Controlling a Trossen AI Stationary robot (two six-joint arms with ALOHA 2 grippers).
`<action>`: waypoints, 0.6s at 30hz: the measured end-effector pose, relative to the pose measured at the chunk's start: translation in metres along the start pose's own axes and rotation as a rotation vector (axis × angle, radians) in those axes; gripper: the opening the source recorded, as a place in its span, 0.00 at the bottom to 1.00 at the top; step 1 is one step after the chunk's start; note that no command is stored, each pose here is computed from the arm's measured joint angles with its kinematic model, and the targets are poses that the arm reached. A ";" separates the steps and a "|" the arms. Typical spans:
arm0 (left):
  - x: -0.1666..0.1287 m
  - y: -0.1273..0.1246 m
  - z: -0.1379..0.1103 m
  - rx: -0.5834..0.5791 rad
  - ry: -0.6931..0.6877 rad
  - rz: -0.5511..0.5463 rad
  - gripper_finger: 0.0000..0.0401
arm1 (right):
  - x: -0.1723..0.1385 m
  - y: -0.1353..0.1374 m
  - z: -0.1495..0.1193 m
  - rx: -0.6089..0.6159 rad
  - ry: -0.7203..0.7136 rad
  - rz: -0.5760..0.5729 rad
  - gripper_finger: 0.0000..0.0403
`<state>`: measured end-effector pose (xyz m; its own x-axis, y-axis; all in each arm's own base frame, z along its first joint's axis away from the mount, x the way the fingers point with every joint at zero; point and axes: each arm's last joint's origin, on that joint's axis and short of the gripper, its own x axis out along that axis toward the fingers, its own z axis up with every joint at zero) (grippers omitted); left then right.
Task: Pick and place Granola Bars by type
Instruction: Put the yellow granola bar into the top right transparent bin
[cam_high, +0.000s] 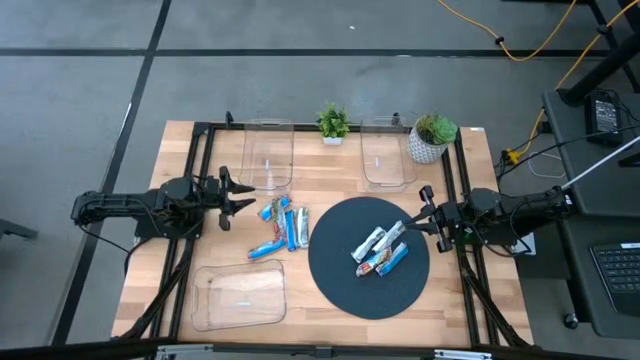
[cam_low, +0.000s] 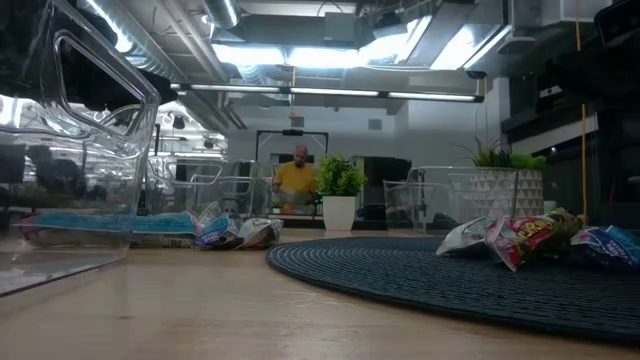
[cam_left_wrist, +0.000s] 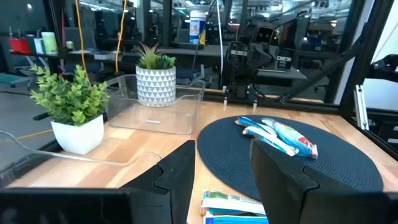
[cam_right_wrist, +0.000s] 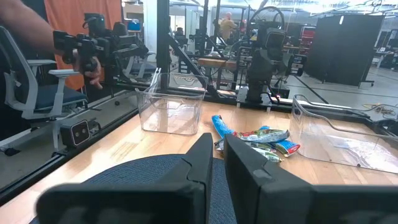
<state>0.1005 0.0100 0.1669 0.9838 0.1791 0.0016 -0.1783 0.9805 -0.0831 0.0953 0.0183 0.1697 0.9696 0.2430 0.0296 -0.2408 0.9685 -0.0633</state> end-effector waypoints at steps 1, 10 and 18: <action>0.000 0.000 0.000 0.000 0.001 0.000 0.37 | 0.000 0.000 0.000 0.000 0.000 0.000 0.11; 0.000 0.000 0.000 0.000 0.003 0.000 0.37 | 0.000 0.000 0.000 0.000 0.000 0.000 0.11; 0.000 0.000 0.000 0.000 0.001 0.008 0.37 | 0.000 0.000 0.000 0.003 0.000 -0.001 0.11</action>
<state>0.1005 0.0102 0.1667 0.9824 0.1866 0.0002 -0.1859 0.9791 -0.0829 0.0953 0.0183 0.1697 0.9697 0.2424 0.0298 -0.2403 0.9688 -0.0601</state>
